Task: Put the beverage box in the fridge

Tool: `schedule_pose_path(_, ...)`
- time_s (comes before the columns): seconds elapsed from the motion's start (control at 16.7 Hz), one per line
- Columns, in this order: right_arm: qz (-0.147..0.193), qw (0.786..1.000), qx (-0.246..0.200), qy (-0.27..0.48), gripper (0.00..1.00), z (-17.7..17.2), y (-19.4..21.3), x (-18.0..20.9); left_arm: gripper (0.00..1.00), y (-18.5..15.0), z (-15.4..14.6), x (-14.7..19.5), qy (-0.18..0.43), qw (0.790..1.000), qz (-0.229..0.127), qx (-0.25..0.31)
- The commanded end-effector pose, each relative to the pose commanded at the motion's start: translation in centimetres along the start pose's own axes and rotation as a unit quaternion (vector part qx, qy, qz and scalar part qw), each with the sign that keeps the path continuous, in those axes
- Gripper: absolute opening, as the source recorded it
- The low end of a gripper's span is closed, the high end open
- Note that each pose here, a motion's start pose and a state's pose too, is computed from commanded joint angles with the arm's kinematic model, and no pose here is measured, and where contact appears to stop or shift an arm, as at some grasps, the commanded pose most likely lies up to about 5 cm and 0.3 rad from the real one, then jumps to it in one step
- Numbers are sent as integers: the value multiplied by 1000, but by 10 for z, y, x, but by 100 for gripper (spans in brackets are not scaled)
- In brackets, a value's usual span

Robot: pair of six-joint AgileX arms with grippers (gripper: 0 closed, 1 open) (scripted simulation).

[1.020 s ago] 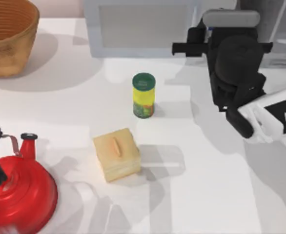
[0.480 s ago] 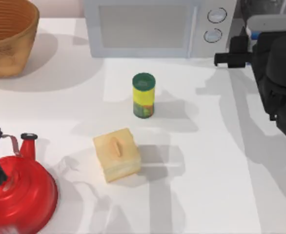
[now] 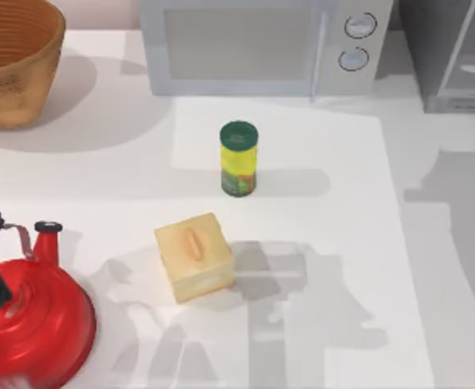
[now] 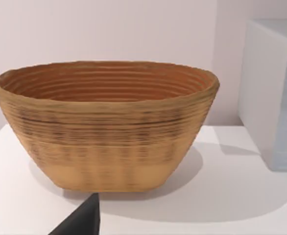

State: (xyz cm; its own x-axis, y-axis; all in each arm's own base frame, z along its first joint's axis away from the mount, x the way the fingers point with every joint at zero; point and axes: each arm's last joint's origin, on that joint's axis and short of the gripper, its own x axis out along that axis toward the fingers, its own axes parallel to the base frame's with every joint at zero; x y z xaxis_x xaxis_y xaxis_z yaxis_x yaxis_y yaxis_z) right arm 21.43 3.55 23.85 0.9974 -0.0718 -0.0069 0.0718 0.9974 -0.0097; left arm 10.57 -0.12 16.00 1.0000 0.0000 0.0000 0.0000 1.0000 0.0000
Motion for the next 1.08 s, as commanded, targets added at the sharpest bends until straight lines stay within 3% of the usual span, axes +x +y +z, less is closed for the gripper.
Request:
schedule_pose_path(0.18,-2,998,19,-67,0,13,-22,-54,100,0,0,0,0,1000,0,0)
schedule_pose_path(0.42,4,997,16,-71,0,-20,-39,-95,100,0,0,0,0,1000,0,0)
schedule_pose_path(0.72,31,999,6,-8,0,-75,-43,-105,100,0,0,0,0,1000,0,0)
schedule_pose_path(1.08,37,999,6,-3,0,-79,-43,-105,100,0,0,0,0,1000,0,0)
